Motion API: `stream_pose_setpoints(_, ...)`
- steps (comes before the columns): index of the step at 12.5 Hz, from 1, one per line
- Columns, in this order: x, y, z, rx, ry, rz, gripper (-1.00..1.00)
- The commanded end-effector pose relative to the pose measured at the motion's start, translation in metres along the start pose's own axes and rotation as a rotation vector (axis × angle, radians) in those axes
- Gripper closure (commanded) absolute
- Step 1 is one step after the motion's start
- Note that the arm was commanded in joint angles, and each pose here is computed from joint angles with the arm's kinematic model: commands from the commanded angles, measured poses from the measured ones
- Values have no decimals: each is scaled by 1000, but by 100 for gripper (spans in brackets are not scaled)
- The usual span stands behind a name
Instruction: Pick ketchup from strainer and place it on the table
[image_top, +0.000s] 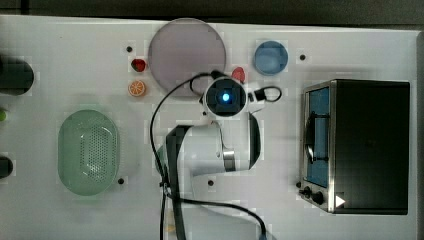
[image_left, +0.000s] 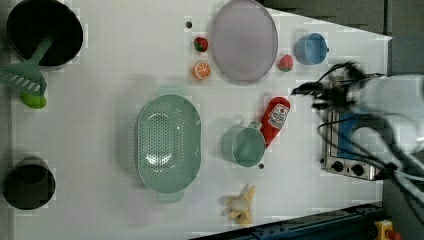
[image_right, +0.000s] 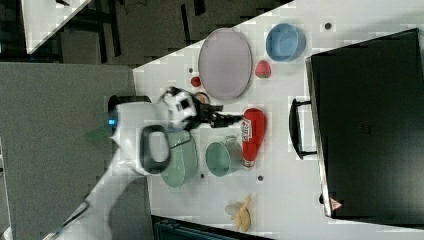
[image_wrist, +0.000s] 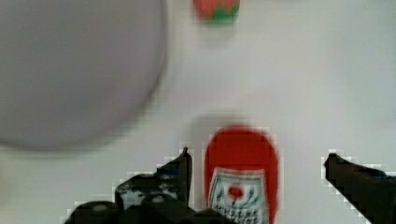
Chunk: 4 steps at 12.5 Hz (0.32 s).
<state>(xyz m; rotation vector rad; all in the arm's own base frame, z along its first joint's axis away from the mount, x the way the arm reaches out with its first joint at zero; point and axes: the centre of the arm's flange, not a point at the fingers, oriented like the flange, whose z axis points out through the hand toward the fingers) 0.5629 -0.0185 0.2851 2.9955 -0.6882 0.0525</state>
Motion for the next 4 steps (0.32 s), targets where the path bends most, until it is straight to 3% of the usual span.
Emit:
stream_pose_setpoints(1,37,-8,-108,25,122,37,-100)
stream_pose_setpoints(4,53,-7,-158,7,74,132,-100)
